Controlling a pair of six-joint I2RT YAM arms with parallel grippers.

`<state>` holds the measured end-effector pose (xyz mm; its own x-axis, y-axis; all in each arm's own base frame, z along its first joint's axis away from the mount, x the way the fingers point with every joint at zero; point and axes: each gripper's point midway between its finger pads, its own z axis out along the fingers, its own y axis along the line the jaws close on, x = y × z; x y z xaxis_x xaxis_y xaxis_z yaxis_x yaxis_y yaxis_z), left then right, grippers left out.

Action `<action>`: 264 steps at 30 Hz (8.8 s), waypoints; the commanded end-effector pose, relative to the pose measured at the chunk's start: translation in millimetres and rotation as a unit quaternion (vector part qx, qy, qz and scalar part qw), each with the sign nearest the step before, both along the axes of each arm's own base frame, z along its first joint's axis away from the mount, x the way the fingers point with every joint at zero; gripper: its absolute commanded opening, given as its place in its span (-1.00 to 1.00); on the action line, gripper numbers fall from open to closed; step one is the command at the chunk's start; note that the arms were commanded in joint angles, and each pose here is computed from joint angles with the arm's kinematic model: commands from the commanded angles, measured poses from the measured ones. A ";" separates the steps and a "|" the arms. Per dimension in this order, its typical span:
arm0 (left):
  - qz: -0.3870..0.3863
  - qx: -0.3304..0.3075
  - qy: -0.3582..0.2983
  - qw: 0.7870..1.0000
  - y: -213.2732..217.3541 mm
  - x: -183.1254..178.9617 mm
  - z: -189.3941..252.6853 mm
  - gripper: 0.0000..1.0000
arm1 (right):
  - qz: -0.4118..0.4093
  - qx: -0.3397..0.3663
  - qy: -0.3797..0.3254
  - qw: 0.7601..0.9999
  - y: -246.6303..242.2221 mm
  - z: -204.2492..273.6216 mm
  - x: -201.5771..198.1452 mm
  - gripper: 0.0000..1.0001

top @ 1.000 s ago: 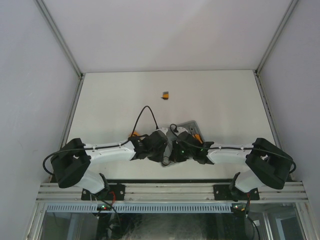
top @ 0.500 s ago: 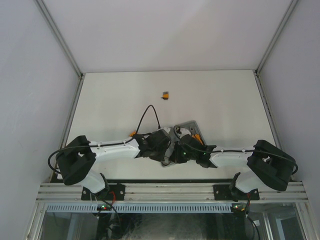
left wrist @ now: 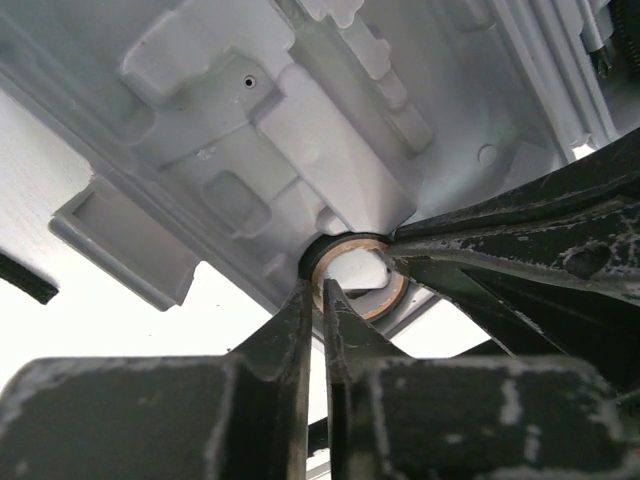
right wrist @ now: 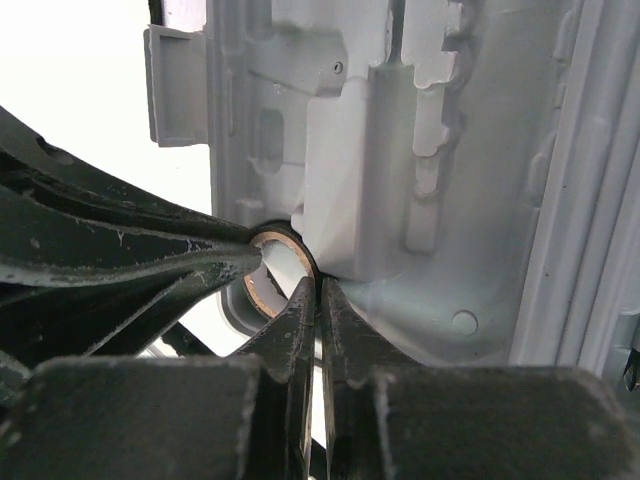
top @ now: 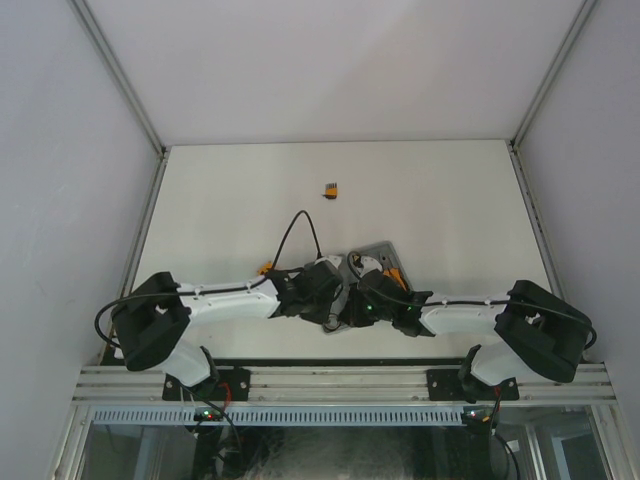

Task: Sort the tools into containers
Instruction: Adjust the engineering item in the storage box, then pick up the engineering item from the center of the board, then place the engineering item in the storage box.

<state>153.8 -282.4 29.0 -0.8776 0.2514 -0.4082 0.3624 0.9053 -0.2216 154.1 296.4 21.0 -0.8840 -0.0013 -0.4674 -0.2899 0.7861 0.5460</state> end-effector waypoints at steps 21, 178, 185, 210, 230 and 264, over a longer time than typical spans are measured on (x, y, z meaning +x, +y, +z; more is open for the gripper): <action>0.143 -0.080 -0.168 0.972 74.6 79.0 106.1 -0.35 | 0.056 0.023 -0.107 0.992 1.3 64.6 10.8 -0.33; -0.052 -0.024 -0.197 0.979 38.7 98.0 129.0 -0.99 | -0.094 0.008 -0.118 0.989 -105.6 65.9 15.0 -0.04; -0.092 -0.055 -0.195 0.975 10.6 86.2 142.5 -1.00 | -0.115 0.012 -0.124 0.986 -111.3 70.8 16.9 -0.05; -0.027 -0.219 -0.147 0.964 -64.0 66.4 132.6 -1.00 | -0.181 0.025 -0.118 0.976 -128.2 69.1 18.0 -0.05; -0.032 -0.115 -0.166 0.979 -38.7 88.0 71.0 -0.99 | -0.168 0.025 -0.107 0.980 -124.1 63.0 14.3 -0.05; -0.222 0.097 -0.252 0.937 1.0 122.4 33.6 -0.99 | -0.141 0.031 -0.085 0.986 -119.0 64.5 2.1 -0.05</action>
